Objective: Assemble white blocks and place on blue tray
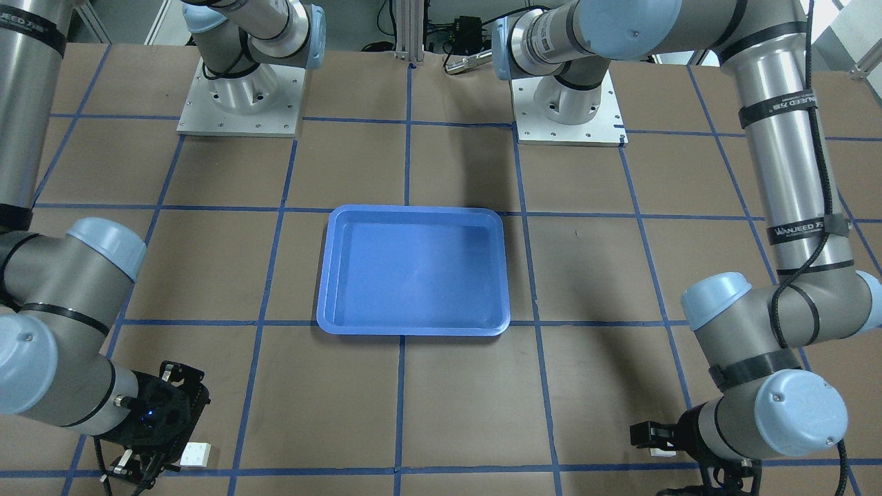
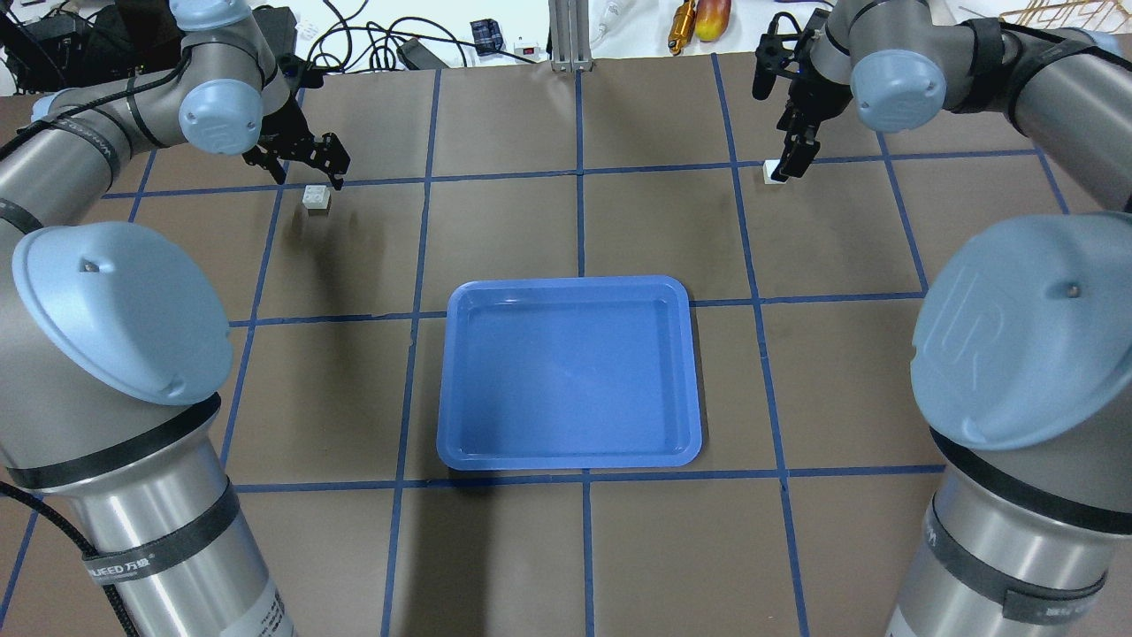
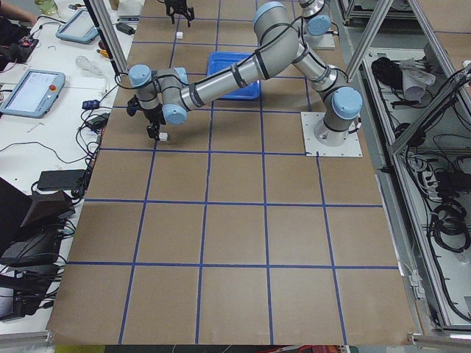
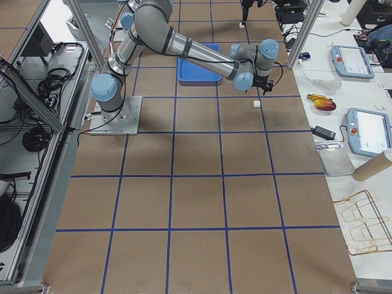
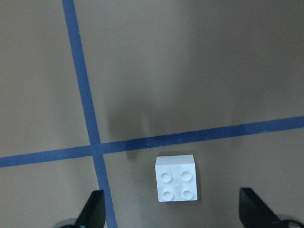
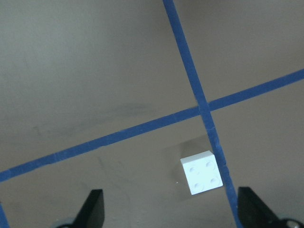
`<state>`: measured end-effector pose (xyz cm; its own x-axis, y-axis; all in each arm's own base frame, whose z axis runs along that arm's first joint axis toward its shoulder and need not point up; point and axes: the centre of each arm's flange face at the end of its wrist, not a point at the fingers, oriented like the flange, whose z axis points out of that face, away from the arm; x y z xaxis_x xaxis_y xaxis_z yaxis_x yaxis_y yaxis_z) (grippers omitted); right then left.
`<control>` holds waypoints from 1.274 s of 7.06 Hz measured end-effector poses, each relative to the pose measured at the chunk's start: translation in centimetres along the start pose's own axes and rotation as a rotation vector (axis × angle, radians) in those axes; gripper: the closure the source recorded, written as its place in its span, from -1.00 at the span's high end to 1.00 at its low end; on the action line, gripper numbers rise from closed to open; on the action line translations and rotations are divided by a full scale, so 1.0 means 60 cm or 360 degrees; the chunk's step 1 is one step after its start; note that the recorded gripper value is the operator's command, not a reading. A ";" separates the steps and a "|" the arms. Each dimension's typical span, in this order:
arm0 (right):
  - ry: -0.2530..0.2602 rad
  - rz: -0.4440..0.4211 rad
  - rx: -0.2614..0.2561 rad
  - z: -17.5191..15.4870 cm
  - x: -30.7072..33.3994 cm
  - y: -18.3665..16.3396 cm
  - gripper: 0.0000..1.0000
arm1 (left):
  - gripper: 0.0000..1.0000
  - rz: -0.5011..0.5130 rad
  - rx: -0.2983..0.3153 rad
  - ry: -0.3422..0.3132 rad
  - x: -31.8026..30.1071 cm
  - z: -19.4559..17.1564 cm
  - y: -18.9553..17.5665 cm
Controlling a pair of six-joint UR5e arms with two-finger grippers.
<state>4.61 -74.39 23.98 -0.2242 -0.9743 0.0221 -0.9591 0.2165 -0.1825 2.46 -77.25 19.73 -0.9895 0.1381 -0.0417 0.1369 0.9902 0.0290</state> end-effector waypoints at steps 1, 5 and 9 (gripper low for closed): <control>-0.0015 -0.0045 0.0092 0.009 0.014 0.031 1.00 | 0.47 -0.0004 -0.0009 0.0011 0.001 0.010 -0.001; -0.0048 -0.0183 0.0509 0.072 0.043 0.119 0.98 | -0.57 0.0001 -0.0008 0.0009 -0.001 0.017 -0.003; -0.0067 -0.0210 0.0716 0.103 0.038 0.129 0.98 | -0.61 0.0017 -0.0006 0.0051 0.035 -0.039 0.009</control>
<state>-2.22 -75.30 16.55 -0.0892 -0.9954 0.0357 -0.8066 0.0512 -0.5889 0.33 -76.45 22.01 -0.9889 0.1480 -0.0095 0.1476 0.9885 0.0330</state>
